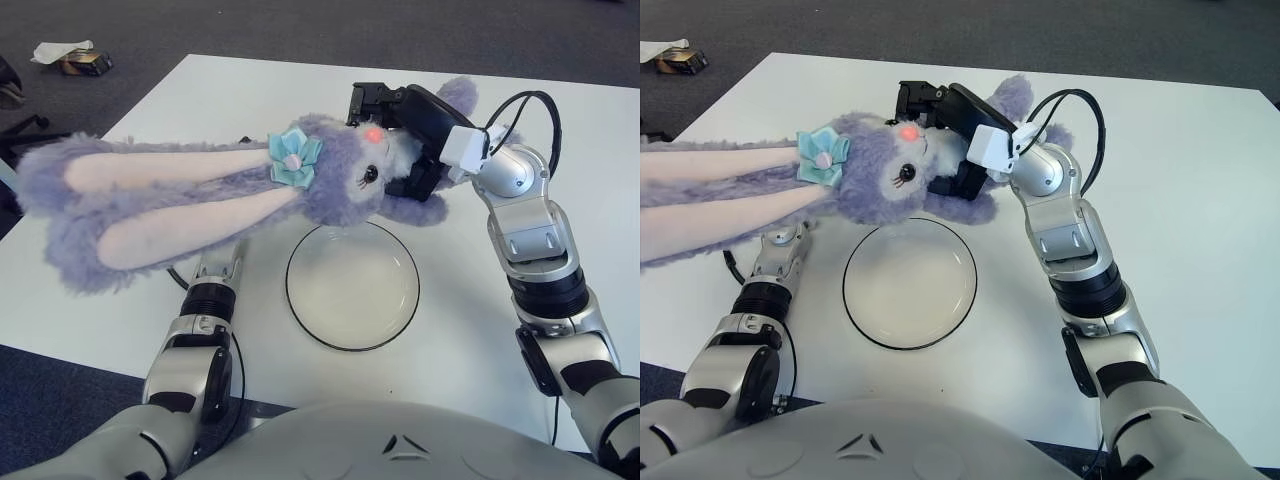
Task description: Put the doll into the plate.
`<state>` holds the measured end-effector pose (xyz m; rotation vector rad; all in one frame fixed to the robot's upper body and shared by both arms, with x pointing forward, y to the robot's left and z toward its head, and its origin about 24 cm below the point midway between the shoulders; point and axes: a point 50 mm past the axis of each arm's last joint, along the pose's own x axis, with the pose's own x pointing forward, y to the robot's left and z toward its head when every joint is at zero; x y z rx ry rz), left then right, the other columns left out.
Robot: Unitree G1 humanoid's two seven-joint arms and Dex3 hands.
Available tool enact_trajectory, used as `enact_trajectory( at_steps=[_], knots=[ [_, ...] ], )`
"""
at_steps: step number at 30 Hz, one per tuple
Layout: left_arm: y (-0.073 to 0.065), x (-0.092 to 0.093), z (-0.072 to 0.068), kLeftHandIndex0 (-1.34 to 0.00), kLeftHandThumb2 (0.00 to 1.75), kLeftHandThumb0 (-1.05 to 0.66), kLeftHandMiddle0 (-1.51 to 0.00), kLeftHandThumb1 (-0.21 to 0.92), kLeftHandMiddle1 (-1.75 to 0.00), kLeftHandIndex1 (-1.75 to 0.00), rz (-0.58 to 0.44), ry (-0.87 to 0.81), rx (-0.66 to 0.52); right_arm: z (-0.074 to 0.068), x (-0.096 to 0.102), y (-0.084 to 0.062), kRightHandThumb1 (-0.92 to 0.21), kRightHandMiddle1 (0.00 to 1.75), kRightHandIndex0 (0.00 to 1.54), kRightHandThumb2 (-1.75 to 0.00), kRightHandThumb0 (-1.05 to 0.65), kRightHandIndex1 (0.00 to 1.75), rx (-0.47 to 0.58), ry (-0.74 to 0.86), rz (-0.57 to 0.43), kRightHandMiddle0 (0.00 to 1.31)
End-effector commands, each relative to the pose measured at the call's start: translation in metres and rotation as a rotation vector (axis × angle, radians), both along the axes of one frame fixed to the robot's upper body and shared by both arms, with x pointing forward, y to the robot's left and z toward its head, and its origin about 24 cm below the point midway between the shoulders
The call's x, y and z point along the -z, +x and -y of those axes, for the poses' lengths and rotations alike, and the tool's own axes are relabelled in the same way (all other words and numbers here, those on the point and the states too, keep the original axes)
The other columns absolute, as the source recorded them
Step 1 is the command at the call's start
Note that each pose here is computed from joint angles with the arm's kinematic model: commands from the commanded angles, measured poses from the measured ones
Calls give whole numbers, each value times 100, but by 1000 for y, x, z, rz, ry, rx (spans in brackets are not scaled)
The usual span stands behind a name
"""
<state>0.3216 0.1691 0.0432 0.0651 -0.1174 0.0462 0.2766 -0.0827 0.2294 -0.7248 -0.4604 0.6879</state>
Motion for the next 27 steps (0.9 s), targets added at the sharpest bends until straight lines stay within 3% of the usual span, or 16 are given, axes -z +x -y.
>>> enact_trajectory(
  at_steps=[1, 10, 27],
  knots=[
    [-19, 38, -2, -56, 143, -1, -57, 22, -175, -175, -167, -15, -13, 0, -4, -5, 7, 175, 93, -174, 0, 170, -13, 4, -8, 66],
    [-18, 38, -1, -57, 145, -1, -58, 21, -175, -175, -175, -24, -7, -3, 3, -12, 8, 175, 93, -175, 0, 169, -49, -9, -113, 67],
    [-18, 39, -1, -59, 149, -1, -61, 17, -175, -175, -215, -25, -20, -4, 18, -21, 8, 175, 93, -175, 0, 169, -96, -115, -128, 68]
  ],
)
